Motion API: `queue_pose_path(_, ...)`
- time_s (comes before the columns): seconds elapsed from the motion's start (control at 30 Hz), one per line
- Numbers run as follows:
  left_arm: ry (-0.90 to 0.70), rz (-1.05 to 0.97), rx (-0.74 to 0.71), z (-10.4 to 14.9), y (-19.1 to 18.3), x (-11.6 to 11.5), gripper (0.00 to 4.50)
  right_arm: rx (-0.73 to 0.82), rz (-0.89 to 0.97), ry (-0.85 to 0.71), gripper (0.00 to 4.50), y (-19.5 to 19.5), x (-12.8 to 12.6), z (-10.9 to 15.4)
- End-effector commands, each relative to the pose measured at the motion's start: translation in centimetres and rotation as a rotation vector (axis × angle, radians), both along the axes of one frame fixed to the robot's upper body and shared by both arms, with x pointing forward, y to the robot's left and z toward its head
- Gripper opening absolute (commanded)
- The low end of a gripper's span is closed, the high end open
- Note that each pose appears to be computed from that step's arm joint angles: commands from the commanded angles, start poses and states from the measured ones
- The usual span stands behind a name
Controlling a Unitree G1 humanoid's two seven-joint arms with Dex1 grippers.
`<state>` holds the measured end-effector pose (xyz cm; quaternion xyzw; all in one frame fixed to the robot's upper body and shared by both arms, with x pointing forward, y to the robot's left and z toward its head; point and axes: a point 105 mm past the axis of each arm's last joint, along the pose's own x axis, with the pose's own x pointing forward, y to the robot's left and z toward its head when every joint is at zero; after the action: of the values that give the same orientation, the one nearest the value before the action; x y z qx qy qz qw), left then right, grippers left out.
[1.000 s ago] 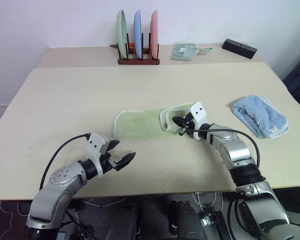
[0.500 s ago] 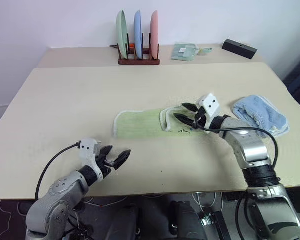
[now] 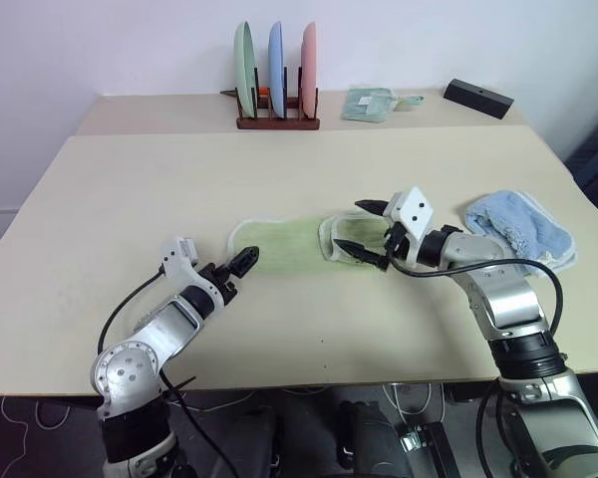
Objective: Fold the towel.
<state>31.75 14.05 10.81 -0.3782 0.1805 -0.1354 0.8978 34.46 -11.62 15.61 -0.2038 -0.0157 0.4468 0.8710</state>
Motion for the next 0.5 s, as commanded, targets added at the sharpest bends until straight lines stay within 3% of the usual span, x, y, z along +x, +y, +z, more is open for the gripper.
queue_pose_path(0.03, 0.007, -0.040, -0.015, -0.1, -0.6, 0.5, 4.50, -0.001, 0.028, -0.063, 4.22, 0.4, -0.4, 1.3)
queue_pose_path(0.13, 0.029, -0.027, -0.042, -0.4, -0.6, 0.9, 3.58, -0.008, 0.025, -0.071, 4.27, 0.4, -0.5, 1.4)
queue_pose_path(0.37, 0.005, -0.019, -0.058, -0.3, 0.7, 0.0, 0.05, -0.020, 0.018, -0.054, 4.27, 0.1, -1.3, 0.6)
queue_pose_path(0.5, -0.061, 0.008, -0.041, 0.6, 2.1, -0.3, 0.05, -0.020, 0.006, -0.047, 4.27, 0.1, -1.5, 0.4)
